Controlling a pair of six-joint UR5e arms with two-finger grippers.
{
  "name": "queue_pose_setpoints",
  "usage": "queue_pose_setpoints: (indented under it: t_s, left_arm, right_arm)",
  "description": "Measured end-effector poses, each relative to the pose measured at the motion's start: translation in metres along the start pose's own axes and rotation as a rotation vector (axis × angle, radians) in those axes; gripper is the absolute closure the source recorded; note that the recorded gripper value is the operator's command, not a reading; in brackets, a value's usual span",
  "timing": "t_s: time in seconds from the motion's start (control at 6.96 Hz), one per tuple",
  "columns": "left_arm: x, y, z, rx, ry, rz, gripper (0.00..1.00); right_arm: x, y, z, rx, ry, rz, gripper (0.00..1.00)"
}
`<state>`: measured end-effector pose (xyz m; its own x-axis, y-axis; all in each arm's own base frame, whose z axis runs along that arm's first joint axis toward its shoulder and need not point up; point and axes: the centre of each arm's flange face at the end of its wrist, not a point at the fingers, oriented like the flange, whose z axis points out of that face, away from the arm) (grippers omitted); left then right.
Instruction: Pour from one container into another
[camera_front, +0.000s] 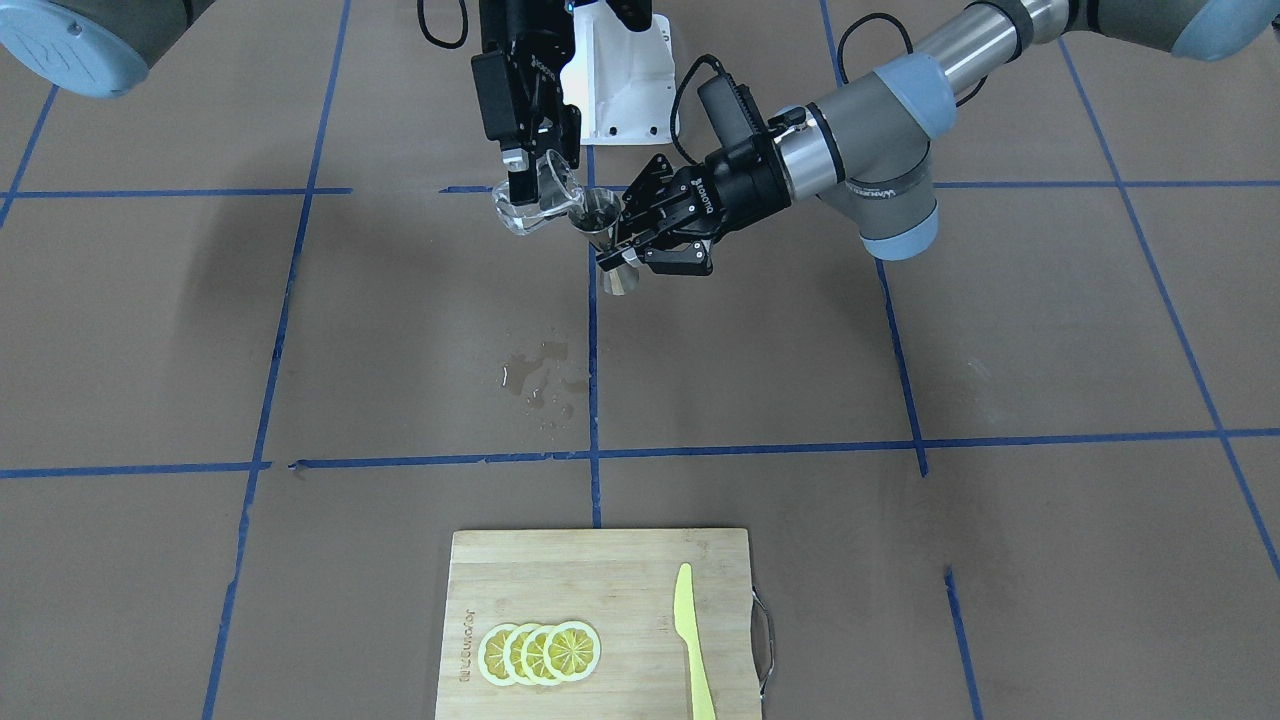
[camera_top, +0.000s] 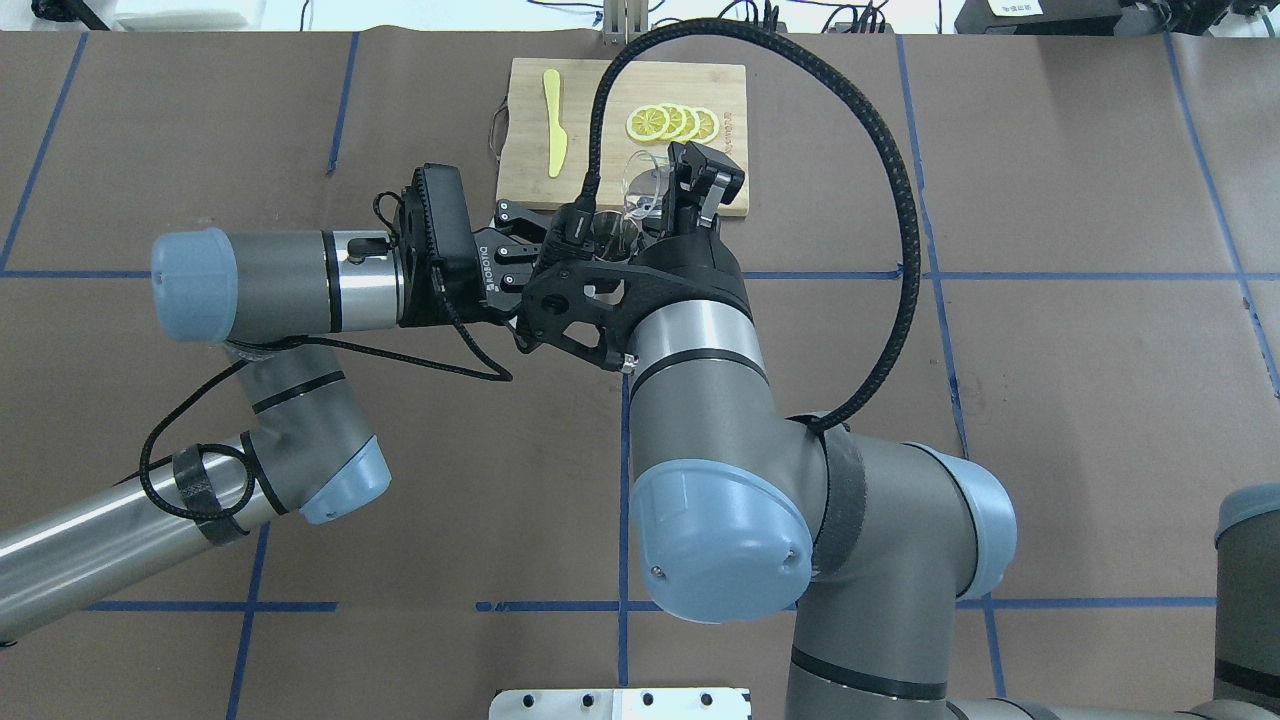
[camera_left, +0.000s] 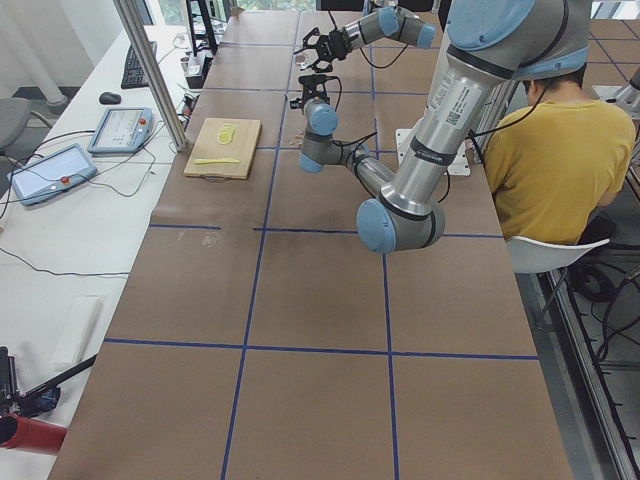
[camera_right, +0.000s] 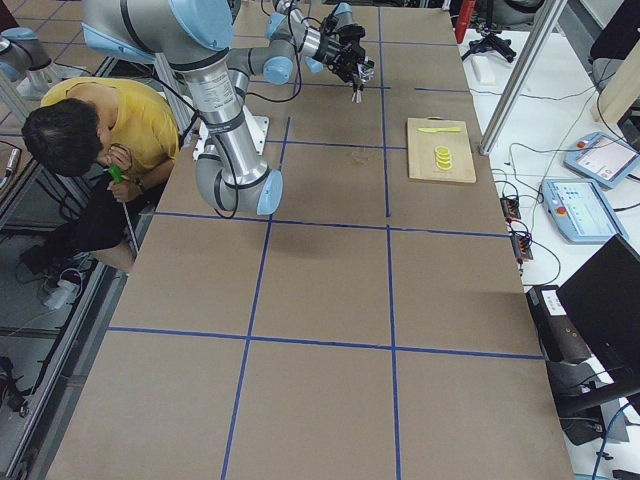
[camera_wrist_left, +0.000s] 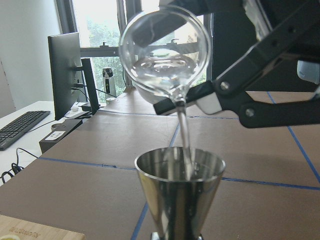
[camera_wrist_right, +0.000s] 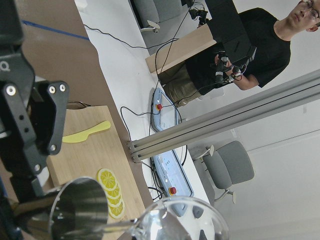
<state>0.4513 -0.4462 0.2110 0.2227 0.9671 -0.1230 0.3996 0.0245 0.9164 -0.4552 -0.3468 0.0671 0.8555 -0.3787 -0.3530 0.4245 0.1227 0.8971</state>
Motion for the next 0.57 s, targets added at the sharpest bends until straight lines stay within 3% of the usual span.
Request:
queue_pose_setpoints:
  t_s: [0.57]
  left_arm:
    - [0.0002,0.0,-0.0002,0.001,0.001,0.001,1.0]
  right_arm:
    - [-0.0039,-0.0006,-0.0037,0.001,0.016,-0.042,1.0]
